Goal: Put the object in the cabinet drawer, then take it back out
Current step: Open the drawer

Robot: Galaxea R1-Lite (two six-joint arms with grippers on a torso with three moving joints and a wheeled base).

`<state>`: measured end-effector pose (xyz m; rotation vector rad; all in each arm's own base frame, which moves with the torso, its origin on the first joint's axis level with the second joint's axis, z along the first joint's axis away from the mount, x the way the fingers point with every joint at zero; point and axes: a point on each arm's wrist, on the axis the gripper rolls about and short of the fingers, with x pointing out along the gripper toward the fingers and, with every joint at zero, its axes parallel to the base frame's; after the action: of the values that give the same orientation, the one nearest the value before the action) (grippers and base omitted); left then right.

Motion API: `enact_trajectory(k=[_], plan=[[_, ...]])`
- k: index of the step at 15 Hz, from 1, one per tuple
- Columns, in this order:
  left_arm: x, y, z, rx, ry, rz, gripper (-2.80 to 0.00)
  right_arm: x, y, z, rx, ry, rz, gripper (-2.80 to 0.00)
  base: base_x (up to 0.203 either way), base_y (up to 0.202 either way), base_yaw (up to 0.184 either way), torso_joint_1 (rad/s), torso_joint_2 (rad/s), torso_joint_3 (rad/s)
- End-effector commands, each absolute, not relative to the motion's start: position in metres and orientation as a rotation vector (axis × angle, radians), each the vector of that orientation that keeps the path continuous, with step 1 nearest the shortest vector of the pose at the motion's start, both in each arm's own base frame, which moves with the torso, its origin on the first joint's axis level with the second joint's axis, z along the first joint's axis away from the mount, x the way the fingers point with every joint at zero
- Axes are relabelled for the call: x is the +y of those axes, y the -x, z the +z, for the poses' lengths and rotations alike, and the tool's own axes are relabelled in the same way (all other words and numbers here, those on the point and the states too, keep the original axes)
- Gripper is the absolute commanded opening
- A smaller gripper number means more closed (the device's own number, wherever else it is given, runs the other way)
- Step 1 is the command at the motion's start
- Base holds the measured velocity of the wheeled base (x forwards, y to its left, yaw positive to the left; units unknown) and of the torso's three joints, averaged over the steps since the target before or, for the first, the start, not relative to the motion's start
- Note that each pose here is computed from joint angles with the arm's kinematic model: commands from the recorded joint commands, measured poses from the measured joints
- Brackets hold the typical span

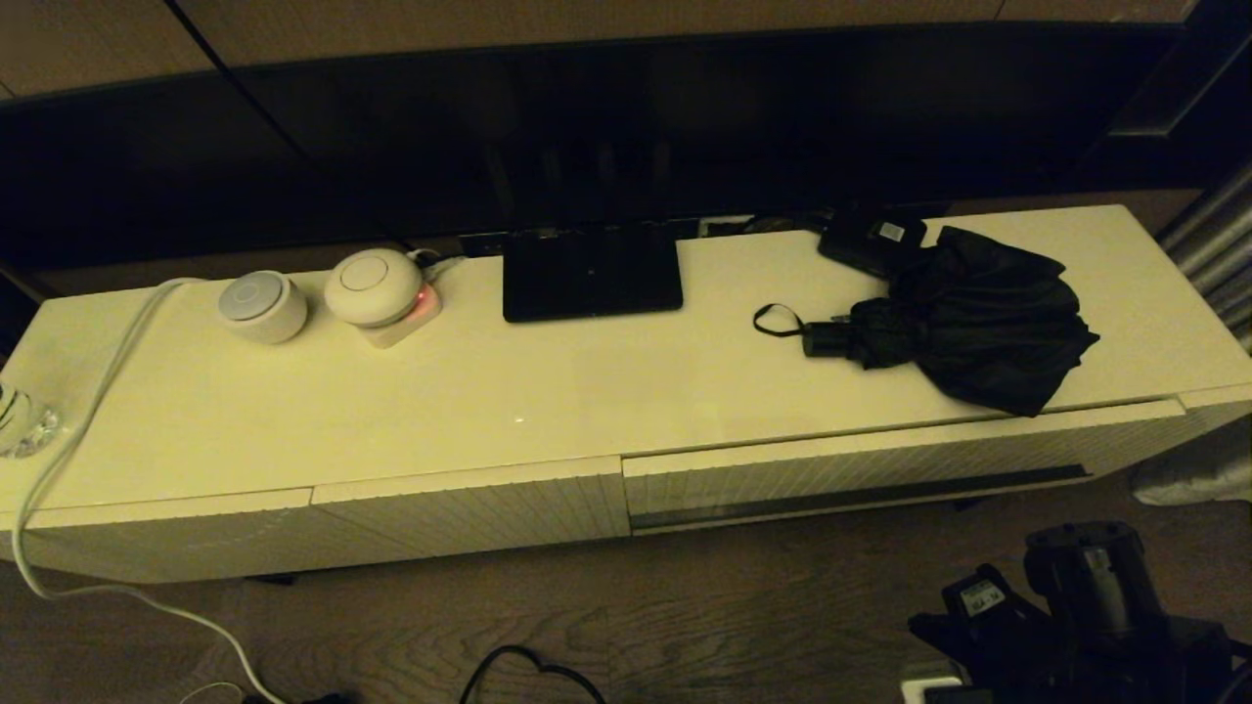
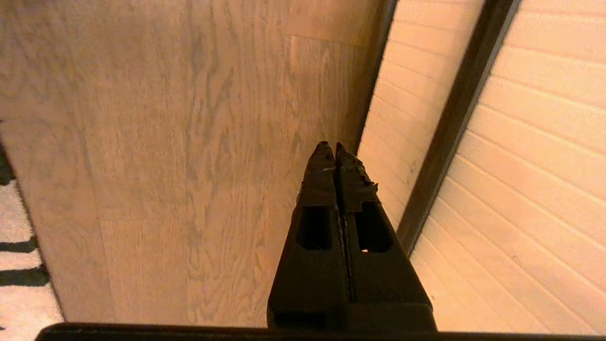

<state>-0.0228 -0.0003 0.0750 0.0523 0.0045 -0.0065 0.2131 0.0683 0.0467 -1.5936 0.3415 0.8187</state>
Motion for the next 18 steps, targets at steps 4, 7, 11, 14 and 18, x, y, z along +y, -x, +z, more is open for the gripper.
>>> enact_trajectory(k=[4, 7, 11, 14, 18], plan=[[0.0, 0.023, 0.074, 0.008, -0.052, -0.006, -2.8, 0.061, -0.209, 0.046, 0.335, 1.577, 0.821, 0.0, 0.0, 0.0, 0.0, 0.0, 0.0, 0.0], [0.0, 0.023, 0.074, 0.008, -0.052, -0.006, -2.8, 0.061, -0.21, 0.045, 0.341, 1.562, 0.821, 0.0, 0.0, 0.0, 0.0, 0.0, 0.0, 0.0], [0.0, 0.023, 0.074, 0.008, -0.052, -0.006, -2.8, 0.058, -0.222, 0.031, 0.398, 1.545, 0.848, 0.0, 0.0, 0.0, 0.0, 0.0, 0.0, 0.0], [0.0, 0.023, 0.074, 0.008, -0.054, -0.006, -2.8, 0.058, -0.238, 0.025, 0.412, 1.539, 0.832, 0.0, 0.0, 0.0, 0.0, 0.0, 0.0, 0.0], [0.0, 0.023, 0.074, 0.008, -0.054, -0.006, -2.8, 0.061, -0.255, 0.028, 0.394, 1.512, 0.789, 0.0, 0.0, 0.0, 0.0, 0.0, 0.0, 0.0]])
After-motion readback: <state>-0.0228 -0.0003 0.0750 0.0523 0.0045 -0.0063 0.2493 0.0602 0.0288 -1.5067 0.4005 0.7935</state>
